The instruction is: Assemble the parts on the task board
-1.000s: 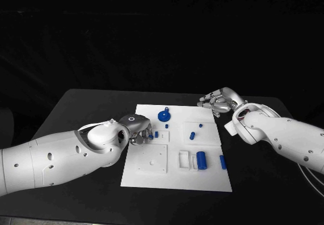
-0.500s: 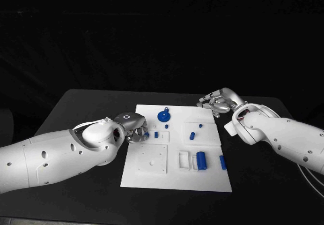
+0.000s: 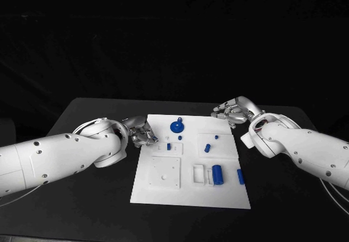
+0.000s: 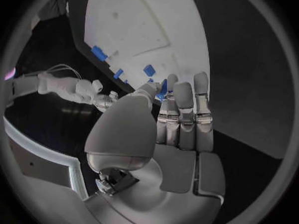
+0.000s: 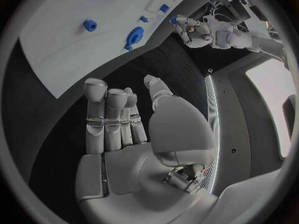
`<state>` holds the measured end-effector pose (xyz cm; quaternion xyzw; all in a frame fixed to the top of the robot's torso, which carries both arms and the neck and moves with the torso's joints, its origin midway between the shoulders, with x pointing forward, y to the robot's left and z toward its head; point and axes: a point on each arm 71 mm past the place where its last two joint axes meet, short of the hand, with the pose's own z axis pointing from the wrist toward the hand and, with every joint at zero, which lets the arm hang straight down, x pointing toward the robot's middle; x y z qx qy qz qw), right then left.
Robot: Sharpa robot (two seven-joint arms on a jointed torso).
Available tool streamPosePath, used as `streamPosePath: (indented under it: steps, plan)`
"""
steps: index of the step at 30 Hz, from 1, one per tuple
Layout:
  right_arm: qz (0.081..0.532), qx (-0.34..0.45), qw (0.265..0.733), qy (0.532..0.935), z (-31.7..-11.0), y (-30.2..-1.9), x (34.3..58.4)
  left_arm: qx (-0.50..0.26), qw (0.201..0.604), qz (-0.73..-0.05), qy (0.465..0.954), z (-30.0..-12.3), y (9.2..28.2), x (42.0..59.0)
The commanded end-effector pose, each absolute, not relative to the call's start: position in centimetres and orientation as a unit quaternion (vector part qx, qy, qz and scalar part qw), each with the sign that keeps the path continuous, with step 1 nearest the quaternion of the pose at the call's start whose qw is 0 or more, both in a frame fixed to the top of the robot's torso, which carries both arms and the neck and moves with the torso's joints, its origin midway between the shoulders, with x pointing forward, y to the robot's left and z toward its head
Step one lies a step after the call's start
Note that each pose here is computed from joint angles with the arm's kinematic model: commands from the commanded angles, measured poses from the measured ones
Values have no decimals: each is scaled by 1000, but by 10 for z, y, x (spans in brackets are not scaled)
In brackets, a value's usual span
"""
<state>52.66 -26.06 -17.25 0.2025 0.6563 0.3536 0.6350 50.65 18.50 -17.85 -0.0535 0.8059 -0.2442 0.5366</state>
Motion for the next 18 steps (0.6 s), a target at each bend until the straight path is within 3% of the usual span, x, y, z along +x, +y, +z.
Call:
streamPosePath:
  steps: [1, 11, 18]
  plan:
    - [354, 163, 640, 662, -170, -251, 524, -188, 452, -302, 818, -183, 188, 507]
    - [348, 39, 668, 657, -159, -208, 510, -352, 392, -352, 773, -185, 199, 514]
    - [339, -21, 681, 649, -154, -176, 502, -403, 371, -373, 749, -185, 198, 515]
